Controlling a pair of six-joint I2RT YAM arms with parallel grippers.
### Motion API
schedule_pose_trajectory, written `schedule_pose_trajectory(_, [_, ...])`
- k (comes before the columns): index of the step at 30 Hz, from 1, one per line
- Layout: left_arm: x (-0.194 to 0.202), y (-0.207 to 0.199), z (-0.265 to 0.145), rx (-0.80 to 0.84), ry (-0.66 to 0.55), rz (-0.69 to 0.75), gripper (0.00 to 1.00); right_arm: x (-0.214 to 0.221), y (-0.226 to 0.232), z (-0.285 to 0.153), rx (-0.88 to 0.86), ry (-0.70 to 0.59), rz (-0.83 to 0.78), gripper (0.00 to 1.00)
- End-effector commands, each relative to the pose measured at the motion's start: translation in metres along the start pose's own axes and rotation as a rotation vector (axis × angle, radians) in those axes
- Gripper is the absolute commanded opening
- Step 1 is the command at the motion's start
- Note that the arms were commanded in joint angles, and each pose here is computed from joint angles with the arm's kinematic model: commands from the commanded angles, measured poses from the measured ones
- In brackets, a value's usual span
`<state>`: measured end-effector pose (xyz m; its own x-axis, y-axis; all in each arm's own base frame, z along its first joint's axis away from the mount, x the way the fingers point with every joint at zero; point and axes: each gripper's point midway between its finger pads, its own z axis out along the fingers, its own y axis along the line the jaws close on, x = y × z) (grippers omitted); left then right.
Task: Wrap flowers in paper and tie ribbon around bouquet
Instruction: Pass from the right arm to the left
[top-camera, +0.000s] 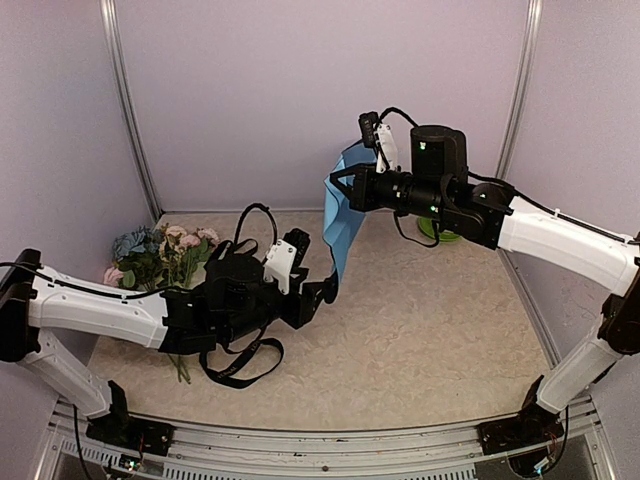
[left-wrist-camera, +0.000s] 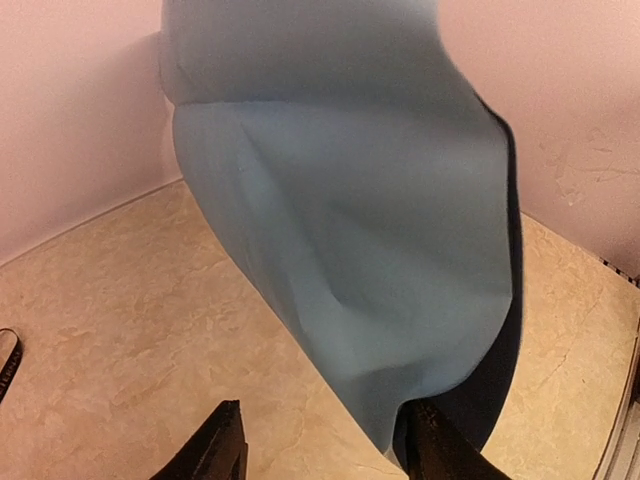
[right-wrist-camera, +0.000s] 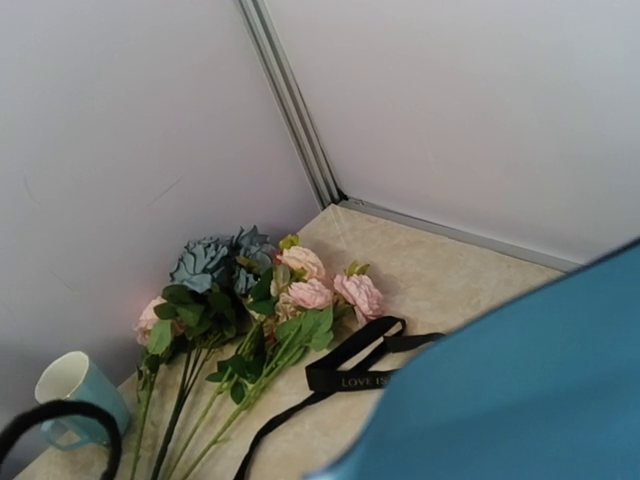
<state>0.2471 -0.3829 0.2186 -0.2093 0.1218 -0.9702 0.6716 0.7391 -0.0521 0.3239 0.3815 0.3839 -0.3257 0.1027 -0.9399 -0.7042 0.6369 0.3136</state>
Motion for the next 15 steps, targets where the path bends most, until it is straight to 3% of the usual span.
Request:
schedule_pose_trajectory(1, [-0.020, -0.018, -0.001, 0.048, -0.057, 0.044, 0.55, -0.009, -0.003, -0.003, 0.005, -0.030, 0.010, 0.00])
schedule_pose_trajectory(10, [-0.014, -0.019, 0.004, -0.044, -0.031, 0.076, 0.57, -0.012, -0.005, -0.001, 0.022, -0.044, 0.018, 0.00])
schedule_pose_trajectory(15, [-0.015, -0.007, 0.007, -0.130, -0.029, 0.083, 0.38, -0.010, -0.005, -0.003, 0.017, -0.038, 0.019, 0.00])
